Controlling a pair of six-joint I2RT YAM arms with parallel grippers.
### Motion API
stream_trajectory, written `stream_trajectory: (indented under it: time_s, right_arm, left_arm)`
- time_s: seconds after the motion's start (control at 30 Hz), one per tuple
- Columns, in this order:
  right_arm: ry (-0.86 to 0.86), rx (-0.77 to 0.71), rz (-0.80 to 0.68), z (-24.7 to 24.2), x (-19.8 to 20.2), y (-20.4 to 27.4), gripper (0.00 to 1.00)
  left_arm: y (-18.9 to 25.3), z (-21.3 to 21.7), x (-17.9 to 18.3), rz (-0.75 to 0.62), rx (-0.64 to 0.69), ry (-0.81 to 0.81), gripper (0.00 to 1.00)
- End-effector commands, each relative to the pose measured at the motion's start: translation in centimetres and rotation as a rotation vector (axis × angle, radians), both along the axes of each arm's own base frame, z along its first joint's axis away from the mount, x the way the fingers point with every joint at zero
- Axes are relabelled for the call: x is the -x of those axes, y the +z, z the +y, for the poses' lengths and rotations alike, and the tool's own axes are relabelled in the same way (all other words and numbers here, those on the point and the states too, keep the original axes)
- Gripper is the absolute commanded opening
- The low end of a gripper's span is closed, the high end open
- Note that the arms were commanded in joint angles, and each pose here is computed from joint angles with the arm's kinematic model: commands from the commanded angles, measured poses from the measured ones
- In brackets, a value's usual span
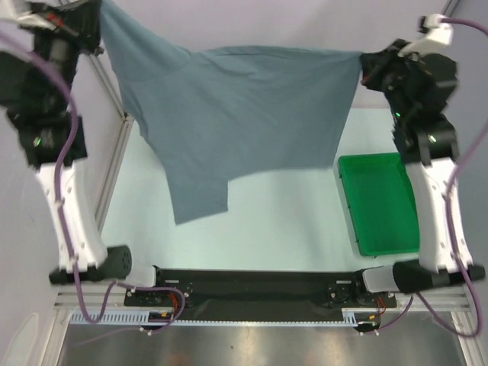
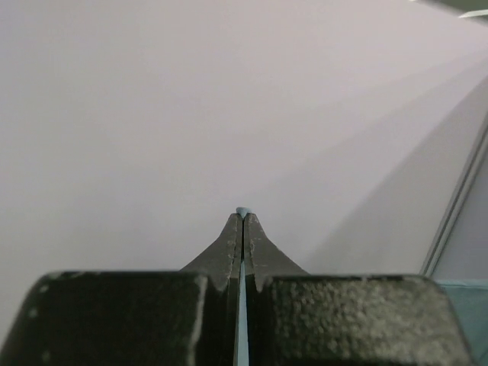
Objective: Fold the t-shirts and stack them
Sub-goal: Flatten the tshirt out
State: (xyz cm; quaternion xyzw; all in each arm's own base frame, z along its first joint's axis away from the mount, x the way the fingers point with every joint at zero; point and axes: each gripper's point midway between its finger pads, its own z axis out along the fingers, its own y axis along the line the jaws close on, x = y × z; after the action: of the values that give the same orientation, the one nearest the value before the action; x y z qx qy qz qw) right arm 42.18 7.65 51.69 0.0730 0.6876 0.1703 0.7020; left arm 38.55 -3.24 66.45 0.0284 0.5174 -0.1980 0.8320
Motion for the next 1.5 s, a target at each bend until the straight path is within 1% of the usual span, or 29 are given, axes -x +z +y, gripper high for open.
stream_trajectory:
  time_s: [0.0, 0.03, 0.07, 0.13, 0.17, 0.23, 0.3, 0.37, 0.4, 0.5, 0.57, 0.7, 0.73, 0.8, 0.83, 0.93, 0.97, 1.03, 1.07, 1.13, 1.17, 1.2, 1.27, 1.3, 1.33, 1.37, 1.4, 1.43, 1.47]
  right_arm:
    - [-0.045, -0.022, -0.169, -1.6, 6.2, 5.6, 0.0]
    - [-0.039, -0.026, -0.191, -1.7, 7.8, 6.4, 0.0]
    - [-0.036, -0.032, -0.237, -2.1, 10.4, 7.9, 0.0]
    - [-0.02, -0.034, -0.269, -2.0, 13.1, 8.9, 0.0]
    - [-0.019, -0.043, -0.301, -2.3, 15.4, 9.9, 0.0]
    - [-0.004, -0.055, -0.328, -2.4, 17.3, 10.7, 0.0]
    - [0.011, -0.072, -0.368, -2.7, 19.9, 11.8, 0.0]
    - [0.026, -0.07, -0.382, -2.7, 21.3, 12.1, 0.0]
    - [0.03, -0.081, -0.401, -2.9, 22.4, 12.6, 0.0]
    - [0.037, -0.092, -0.413, -3.0, 23.6, 12.8, 0.0]
    - [0.044, -0.099, -0.417, -2.9, 23.5, 12.9, 0.0]
    - [0.052, -0.105, -0.377, -2.1, 20.6, 12.0, 0.0]
    - [0.049, -0.106, -0.345, -1.7, 18.6, 11.2, 0.0]
    - [0.05, -0.115, -0.343, -1.2, 16.2, 10.9, 0.0]
    - [0.054, -0.12, -0.318, -0.5, 13.4, 9.8, 0.0]
    - [0.046, -0.118, -0.265, 0.6, 8.8, 7.3, 0.0]
    - [0.039, -0.111, -0.229, 1.2, 5.8, 5.3, 0.0]
    - [0.023, -0.111, -0.217, 1.7, 2.6, 3.6, 0.0]
    - [0.016, -0.096, -0.153, 2.3, -0.4, 0.4, 0.0]
    - [0.013, -0.086, -0.097, 3.0, -3.4, -2.7, 0.0]
    - [0.013, -0.085, -0.086, 3.3, -4.8, -3.8, 0.0]
    - [0.012, -0.069, -0.015, 4.0, -7.6, -7.6, 0.0]
    - [0.017, -0.055, 0.009, 4.8, -10.2, -10.4, 0.0]
    - [0.018, -0.049, 0.029, 5.1, -11.4, -11.9, 0.0]
    - [0.024, -0.029, 0.089, 5.8, -13.9, -15.9, 0.0]
    - [0.025, -0.02, 0.11, 6.0, -15.0, -17.4, 0.0]
    - [0.027, -0.013, 0.105, 6.2, -16.0, -17.7, 0.0]
    - [0.032, 0.005, 0.156, 6.8, -18.0, -21.4, 0.0]
    - [0.031, 0.009, 0.167, 6.8, -19.0, -22.5, 0.0]
  left_arm:
    - [6.3, -0.2, 11.3, -0.228, -0.016, 0.055, 0.0]
    - [7.4, -0.4, 15.0, -0.279, -0.009, 0.068, 0.0]
    - [7.8, -0.4, 16.8, -0.302, -0.005, 0.077, 0.0]
    - [8.0, -0.2, 19.3, -0.325, 0.008, 0.104, 0.0]
    - [8.7, -0.4, 22.4, -0.37, 0.01, 0.113, 0.0]
    - [9.2, -0.4, 25.2, -0.409, 0.016, 0.128, 0.0]
    - [10.0, -0.4, 29.1, -0.471, 0.03, 0.141, 0.0]
    - [10.4, -0.4, 31.0, -0.502, 0.041, 0.146, 0.0]
    - [10.8, -0.5, 32.9, -0.533, 0.043, 0.147, 0.0]
    - [11.3, -0.4, 35.2, -0.572, 0.054, 0.139, 0.0]
    - [11.5, -0.3, 35.6, -0.582, 0.055, 0.135, 0.0]
    - [11.3, -0.2, 32.0, -0.528, 0.043, 0.138, 0.0]
    - [11.1, -0.2, 29.7, -0.497, 0.035, 0.137, 0.0]
    - [10.8, -0.1, 26.5, -0.46, 0.022, 0.146, 0.0]
    - [10.2, 0.0, 22.6, -0.404, 0.013, 0.148, 0.0]
    - [8.9, -0.2, 16.8, -0.338, -0.026, 0.144, 0.0]
    - [7.3, 0.0, 12.7, -0.275, -0.035, 0.149, 0.0]
    - [5.5, 0.3, 8.4, -0.22, -0.06, 0.166, 0.0]
    - [3.1, 0.5, 4.4, -0.157, -0.073, 0.168, 0.0]
    - [0.4, 1.3, 0.4, -0.09, -0.084, 0.198, 0.0]
    - [-2.2, 1.8, -2.3, -0.027, -0.087, 0.206, 0.0]
    - [-4.5, 2.3, -5.1, 0.019, -0.099, 0.226, 0.0]
    - [-9.5, 3.2, -9.3, 0.122, -0.105, 0.251, 0.0]
    - [-13.1, 3.7, -12.2, 0.194, -0.11, 0.254, 0.0]
    - [-15.3, 4.1, -13.6, 0.231, -0.111, 0.261, 0.0]
    - [-18.3, 4.3, -15.3, 0.269, -0.112, 0.26, 0.0]
    - [-20.6, 4.4, -16.7, 0.305, -0.107, 0.252, 0.0]
    - [-24.8, 4.8, -19.2, 0.377, -0.11, 0.249, 0.0]
    - [-27.2, 5.1, -20.6, 0.413, -0.112, 0.252, 0.0]
